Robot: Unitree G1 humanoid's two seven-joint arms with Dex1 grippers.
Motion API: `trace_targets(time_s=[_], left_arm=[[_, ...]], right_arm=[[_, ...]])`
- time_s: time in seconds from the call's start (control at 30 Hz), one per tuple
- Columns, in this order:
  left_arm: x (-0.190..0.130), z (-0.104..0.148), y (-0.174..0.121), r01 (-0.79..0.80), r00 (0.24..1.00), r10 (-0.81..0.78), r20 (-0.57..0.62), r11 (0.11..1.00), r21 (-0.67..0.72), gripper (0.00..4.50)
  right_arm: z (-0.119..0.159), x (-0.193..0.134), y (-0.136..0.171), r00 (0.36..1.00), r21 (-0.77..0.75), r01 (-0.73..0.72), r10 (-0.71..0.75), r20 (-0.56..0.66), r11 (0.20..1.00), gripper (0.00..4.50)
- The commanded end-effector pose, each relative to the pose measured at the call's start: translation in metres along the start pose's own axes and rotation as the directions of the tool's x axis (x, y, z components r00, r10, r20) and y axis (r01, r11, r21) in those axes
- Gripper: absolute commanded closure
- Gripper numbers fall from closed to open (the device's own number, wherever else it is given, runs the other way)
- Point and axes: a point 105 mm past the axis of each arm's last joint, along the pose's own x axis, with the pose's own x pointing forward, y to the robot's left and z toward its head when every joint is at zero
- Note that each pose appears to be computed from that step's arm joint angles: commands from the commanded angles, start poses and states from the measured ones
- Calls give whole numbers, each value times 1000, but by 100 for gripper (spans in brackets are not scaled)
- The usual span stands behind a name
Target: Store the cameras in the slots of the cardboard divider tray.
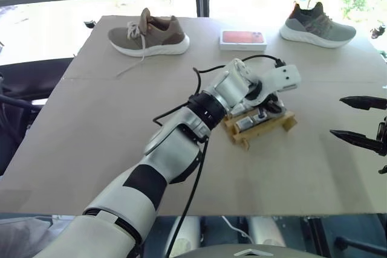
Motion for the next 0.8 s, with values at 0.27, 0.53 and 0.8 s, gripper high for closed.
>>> trace_targets(time_s=[0.27,0.53,0.8], left_arm=[[-8,16,-3,-22,999,20,-25,996,-82,369],[-7,25,-8,-19,1000,18,-16,993,-117,178],[-45,63,-2,6,983,29,181,982,-191,57]], right_arm=[[13,1,-3,999,-64,24,-21,42,998,11],[13,2,-3,999,-66,32,-29,45,997,0],[12,2,0,998,-64,42,-40,40,997,0]])
